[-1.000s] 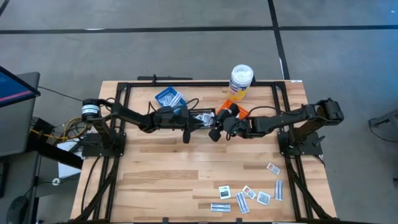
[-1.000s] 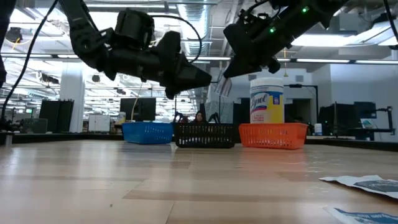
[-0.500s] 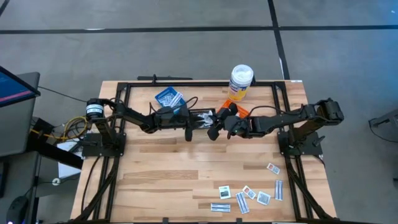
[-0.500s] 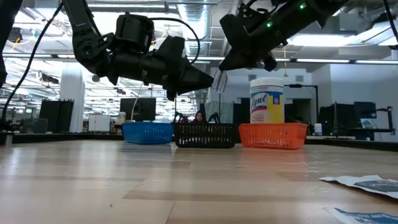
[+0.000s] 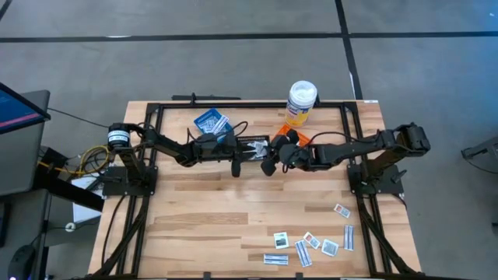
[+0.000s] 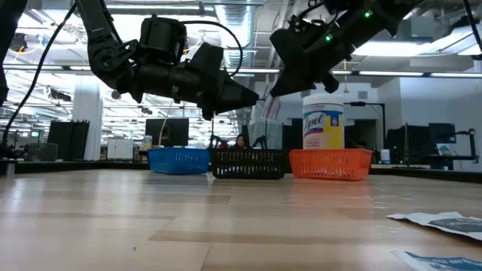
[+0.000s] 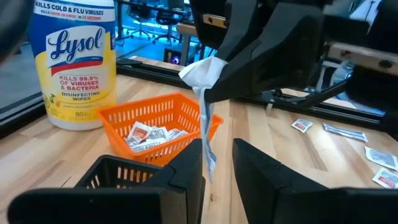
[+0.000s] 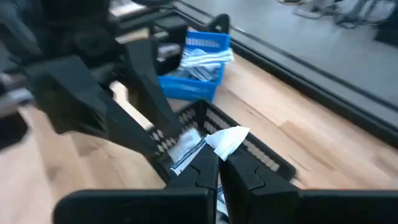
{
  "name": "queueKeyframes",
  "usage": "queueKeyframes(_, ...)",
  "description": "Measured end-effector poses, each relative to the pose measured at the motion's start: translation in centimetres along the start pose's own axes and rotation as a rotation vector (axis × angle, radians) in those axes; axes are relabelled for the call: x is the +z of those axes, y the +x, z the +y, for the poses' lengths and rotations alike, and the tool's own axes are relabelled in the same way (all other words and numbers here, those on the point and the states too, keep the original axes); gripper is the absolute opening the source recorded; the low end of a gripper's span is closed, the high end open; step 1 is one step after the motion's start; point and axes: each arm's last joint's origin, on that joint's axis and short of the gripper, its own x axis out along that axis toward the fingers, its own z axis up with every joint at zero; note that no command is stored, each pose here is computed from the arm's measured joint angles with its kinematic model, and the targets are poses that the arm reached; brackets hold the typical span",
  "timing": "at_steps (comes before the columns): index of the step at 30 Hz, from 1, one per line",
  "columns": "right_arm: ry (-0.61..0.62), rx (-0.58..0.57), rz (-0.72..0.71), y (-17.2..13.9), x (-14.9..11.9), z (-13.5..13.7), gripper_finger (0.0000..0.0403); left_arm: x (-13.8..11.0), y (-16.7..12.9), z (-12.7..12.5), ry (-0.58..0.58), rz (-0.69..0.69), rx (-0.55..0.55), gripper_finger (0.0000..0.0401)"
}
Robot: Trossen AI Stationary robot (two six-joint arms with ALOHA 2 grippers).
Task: Pick & Place First Aid Supplies
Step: Put the bandage into the blue container
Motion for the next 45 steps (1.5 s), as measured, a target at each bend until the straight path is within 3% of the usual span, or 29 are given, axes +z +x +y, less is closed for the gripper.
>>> queueKeyframes(10,0.058,0.11,-0.03,0.4,0.9,0.0,0.0002,0.0,0.0,-0.1,0.0,0.001,-0.004,0.0089)
queueKeyframes(16,0.067,0.106,-0.042,0.5,1.1,-0.1,0.0002,0.0,0.0,-0.1,0.002,0.001,-0.004,0.0085)
queueKeyframes(23,0.063,0.092,-0.043,0.7,1.2,-0.5,0.0008,0.0,0.0,-0.1,0.005,0.004,-0.003,0.0013)
queueKeyframes(28,0.008,0.096,-0.044,0.6,1.1,-0.4,0.0011,-0.1,0.0,-0.1,0.047,0.012,-0.004,0.0007)
queueKeyframes(41,-0.088,0.082,0.007,0.5,0.5,-0.4,0.01,-0.5,0.0,-0.1,0.059,0.046,-0.002,0.0006)
queueKeyframes(45,-0.21,0.163,-0.002,-0.8,0.6,0.5,0.0124,-0.8,0.0,0.0,0.059,0.085,0.002,0.0006)
